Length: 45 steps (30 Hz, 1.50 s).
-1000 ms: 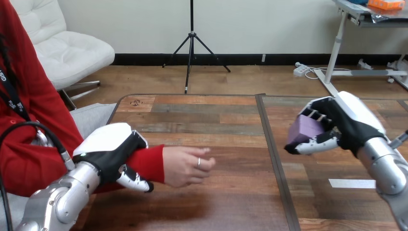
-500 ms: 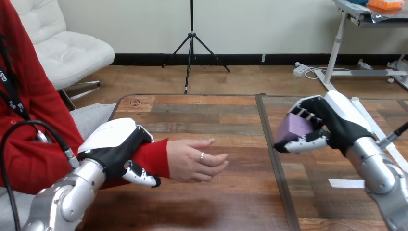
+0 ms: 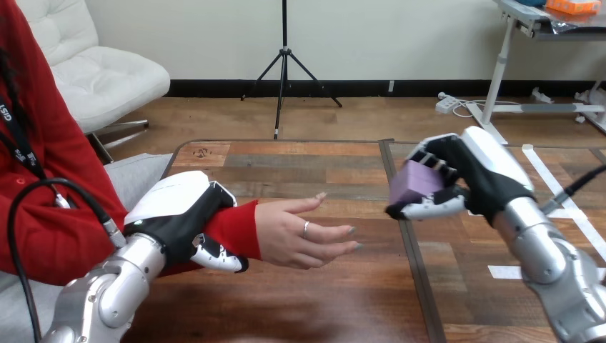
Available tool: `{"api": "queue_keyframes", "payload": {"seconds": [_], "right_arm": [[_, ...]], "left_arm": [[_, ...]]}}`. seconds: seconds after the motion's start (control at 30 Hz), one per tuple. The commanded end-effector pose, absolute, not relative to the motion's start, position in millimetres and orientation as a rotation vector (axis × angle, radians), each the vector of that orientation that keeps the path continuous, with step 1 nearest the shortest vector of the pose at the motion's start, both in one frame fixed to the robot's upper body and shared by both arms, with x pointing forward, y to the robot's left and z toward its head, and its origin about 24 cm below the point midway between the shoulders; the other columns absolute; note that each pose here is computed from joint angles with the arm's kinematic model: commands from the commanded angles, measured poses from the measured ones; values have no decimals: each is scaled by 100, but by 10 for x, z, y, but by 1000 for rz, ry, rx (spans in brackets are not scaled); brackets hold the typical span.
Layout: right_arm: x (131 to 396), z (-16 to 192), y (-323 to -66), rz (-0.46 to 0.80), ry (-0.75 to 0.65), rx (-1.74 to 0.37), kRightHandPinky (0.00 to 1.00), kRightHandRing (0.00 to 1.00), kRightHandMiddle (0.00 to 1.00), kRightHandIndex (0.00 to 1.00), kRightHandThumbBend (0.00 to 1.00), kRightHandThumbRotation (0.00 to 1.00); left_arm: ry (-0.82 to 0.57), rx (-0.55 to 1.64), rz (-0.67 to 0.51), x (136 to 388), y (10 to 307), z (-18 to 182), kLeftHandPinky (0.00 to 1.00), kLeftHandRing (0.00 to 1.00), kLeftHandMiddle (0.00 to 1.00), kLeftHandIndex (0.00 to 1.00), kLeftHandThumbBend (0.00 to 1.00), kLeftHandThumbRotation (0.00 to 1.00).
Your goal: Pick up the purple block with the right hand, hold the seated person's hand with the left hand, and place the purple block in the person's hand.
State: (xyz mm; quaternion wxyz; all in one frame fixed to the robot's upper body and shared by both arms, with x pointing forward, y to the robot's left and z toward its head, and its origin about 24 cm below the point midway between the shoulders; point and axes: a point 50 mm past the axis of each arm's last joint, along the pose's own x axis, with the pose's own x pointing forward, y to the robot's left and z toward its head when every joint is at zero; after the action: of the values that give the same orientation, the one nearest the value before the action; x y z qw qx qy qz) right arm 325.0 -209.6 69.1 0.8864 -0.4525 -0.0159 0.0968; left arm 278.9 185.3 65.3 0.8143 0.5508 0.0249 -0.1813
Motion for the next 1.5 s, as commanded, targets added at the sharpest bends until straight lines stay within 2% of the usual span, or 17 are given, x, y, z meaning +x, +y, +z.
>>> {"api": "queue_keyframes", "payload": {"seconds": [0.0,0.67,1.47], "right_arm": [[3459,1268,-1777,196,-269,-941,37,38,45,50,65,0],[3465,1409,-1495,265,-353,-920,36,37,44,49,64,0],[3406,1524,-1155,348,-413,-892,34,36,42,48,63,0]], "left_arm": [[-366,1062,-279,2996,1474,1473,23,29,34,34,64,0],[-423,1051,-283,3026,1356,1548,23,29,35,35,68,0],[-433,1037,-285,3043,1291,1590,22,28,35,36,67,0]]}}
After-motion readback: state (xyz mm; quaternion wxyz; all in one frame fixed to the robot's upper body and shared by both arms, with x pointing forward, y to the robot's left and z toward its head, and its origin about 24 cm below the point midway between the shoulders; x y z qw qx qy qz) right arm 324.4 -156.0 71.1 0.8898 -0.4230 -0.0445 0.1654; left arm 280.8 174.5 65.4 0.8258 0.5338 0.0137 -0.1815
